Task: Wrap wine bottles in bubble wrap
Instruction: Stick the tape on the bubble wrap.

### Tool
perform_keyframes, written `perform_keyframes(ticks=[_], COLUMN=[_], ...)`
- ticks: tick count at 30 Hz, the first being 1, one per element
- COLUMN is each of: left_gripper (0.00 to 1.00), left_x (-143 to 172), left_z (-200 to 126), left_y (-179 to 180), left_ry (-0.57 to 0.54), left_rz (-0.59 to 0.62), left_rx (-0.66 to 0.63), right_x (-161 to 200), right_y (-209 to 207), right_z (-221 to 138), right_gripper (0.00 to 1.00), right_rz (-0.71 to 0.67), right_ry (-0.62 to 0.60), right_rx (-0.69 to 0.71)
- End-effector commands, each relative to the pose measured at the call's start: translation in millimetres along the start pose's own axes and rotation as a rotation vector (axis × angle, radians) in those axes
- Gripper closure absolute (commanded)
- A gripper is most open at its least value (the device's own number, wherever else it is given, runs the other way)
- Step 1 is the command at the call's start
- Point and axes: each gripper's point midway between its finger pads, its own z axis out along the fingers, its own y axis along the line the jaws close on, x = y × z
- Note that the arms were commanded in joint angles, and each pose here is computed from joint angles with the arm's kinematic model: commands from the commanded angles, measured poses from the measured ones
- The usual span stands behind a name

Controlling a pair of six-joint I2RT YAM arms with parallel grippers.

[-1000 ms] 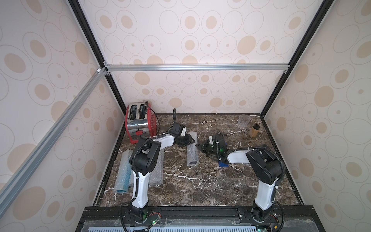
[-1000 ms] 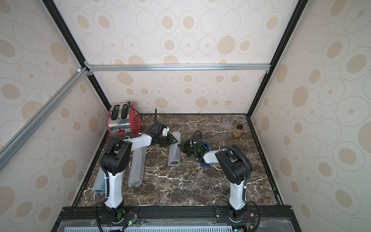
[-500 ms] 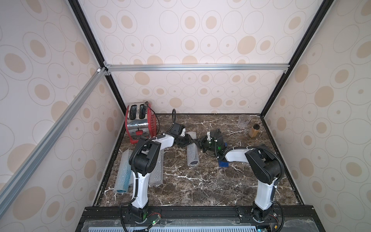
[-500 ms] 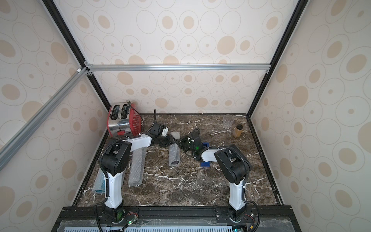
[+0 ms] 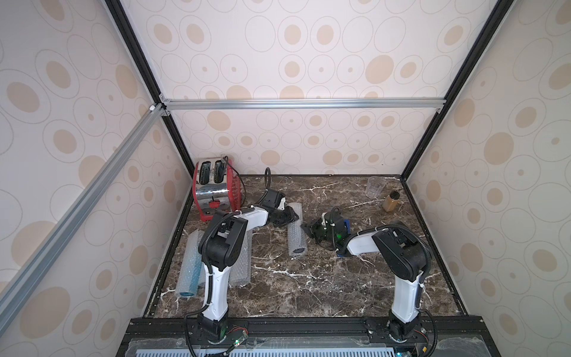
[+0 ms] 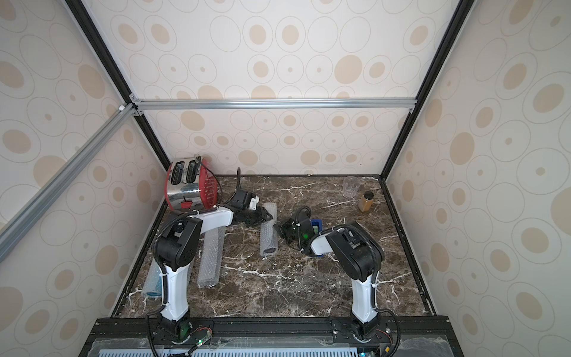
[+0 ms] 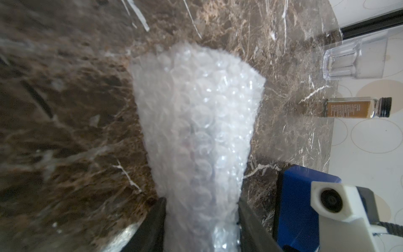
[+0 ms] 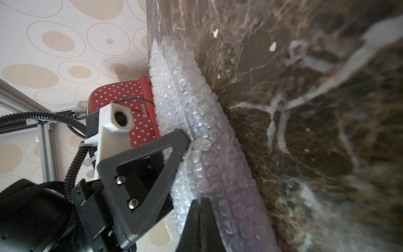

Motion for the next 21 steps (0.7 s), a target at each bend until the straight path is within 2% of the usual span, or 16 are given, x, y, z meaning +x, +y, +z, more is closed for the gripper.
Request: perform_keyframes(ticks=[1,6,21], left_gripper=[0.51,0.51,0.51], left_x=[32.3,31.4,32.1], left_z=[3.5,3.1,5.6], left_y=[35.5,34.9,38.5], left_ry=[0.091,0.092,0.095], left_rz=[-0.041,-0.036,-0.037], left_rx=[-0.129,-0.13,-0.138], right_x=[-3.3,-0.4,10.5], right_y=[-12.2,-14.7,11.6], right_z=[-4.0,-2.8,-6.6], right_gripper=[1.0,1.0,0.81], right_rz=[-0.003,-0.019,-0.076], right_ry=[-0.021,-0.002,0.037], right_rx=[0.032,0.049,0.04])
